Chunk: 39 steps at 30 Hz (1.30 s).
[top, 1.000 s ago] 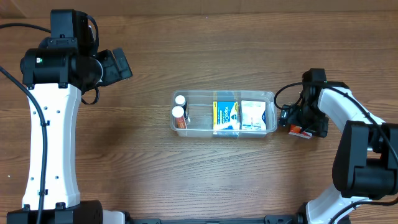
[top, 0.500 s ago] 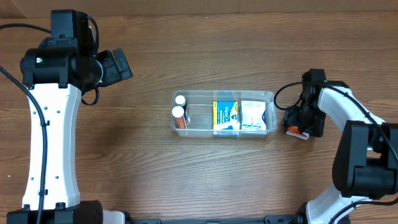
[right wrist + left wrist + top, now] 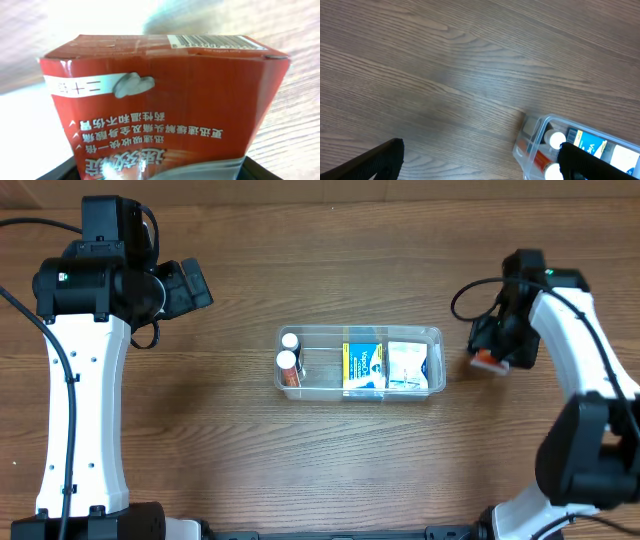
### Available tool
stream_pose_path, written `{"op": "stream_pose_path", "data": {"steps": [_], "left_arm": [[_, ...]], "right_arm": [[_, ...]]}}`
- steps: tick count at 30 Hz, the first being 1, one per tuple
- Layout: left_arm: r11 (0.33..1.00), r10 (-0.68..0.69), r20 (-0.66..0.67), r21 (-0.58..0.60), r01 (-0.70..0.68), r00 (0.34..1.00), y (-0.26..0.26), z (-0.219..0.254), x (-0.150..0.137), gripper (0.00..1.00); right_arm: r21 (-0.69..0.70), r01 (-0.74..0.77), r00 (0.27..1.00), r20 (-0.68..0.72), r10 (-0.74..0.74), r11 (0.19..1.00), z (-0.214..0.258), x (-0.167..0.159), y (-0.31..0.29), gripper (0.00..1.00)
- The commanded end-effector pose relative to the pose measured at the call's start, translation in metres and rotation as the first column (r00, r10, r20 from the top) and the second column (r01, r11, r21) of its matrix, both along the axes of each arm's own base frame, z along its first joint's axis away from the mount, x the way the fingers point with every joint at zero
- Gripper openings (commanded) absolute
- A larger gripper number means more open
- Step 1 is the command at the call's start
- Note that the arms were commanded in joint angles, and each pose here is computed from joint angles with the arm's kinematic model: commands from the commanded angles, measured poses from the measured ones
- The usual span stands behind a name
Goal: Pack container
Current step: 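Lift the red box and carry it over the container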
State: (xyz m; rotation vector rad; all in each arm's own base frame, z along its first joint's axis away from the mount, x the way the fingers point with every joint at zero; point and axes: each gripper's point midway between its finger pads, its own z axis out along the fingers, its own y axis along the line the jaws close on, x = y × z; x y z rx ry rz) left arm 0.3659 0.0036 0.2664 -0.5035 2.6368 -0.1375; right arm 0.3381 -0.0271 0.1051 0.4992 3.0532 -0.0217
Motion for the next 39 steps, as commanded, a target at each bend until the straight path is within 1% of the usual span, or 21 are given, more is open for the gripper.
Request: {"op": "stream_pose_path", "data": {"steps": [1, 3, 5, 7, 9, 12, 16, 20, 26, 32, 39], "left_arm": [[1.000, -0.009, 0.007, 0.018, 0.009, 1.000, 0.003, 0.002, 0.001, 1.00], [1.000, -0.009, 0.006, 0.018, 0.009, 1.000, 0.003, 0.002, 0.001, 1.00], [1.000, -0.010, 0.006, 0.018, 0.009, 1.000, 0.003, 0.002, 0.001, 1.00], [1.000, -0.009, 0.006, 0.019, 0.009, 1.000, 0.003, 0.002, 0.001, 1.00], [1.000, -0.010, 0.006, 0.018, 0.009, 1.000, 0.003, 0.002, 0.001, 1.00], [1.000, -0.009, 0.006, 0.018, 0.009, 1.000, 0.003, 0.002, 0.001, 1.00], [1.000, -0.009, 0.006, 0.018, 0.009, 1.000, 0.003, 0.002, 0.001, 1.00], [1.000, -0.009, 0.006, 0.018, 0.009, 1.000, 0.003, 0.002, 0.001, 1.00], [1.000, -0.009, 0.007, 0.018, 0.009, 1.000, 0.003, 0.002, 0.001, 1.00], [1.000, -0.009, 0.011, 0.019, 0.009, 1.000, 0.003, 0.002, 0.002, 1.00], [1.000, -0.009, 0.014, 0.019, 0.009, 1.000, 0.003, 0.003, 0.003, 1.00]], "right_arm": [[0.086, -0.099, 0.953, 0.295, 0.069, 0.991, 0.094, 0.017, 0.041, 0.69], [0.084, -0.166, 0.911, 0.394, 0.120, 0.983, 0.125, 0.014, 0.062, 0.69], [0.074, -0.229, 0.874, 0.454, 0.172, 0.970, 0.143, 0.009, 0.081, 0.69], [0.072, -0.279, 0.854, 0.476, 0.212, 0.958, 0.151, 0.003, 0.098, 0.69], [0.079, -0.315, 0.851, 0.465, 0.244, 0.946, 0.148, -0.003, 0.116, 0.69], [0.093, -0.333, 0.869, 0.416, 0.267, 0.938, 0.130, -0.006, 0.131, 0.69], [0.113, -0.323, 0.912, 0.303, 0.277, 0.940, 0.080, -0.007, 0.139, 0.69], [0.125, -0.317, 0.931, 0.232, 0.283, 0.940, 0.040, -0.008, 0.140, 0.69], [0.146, -0.310, 0.948, 0.128, 0.293, 0.939, -0.004, -0.011, 0.142, 0.69], [0.149, -0.304, 0.953, 0.054, 0.299, 0.941, -0.028, -0.013, 0.142, 0.69], [0.149, -0.304, 0.953, 0.037, 0.301, 0.941, -0.033, -0.014, 0.142, 0.70]]}}
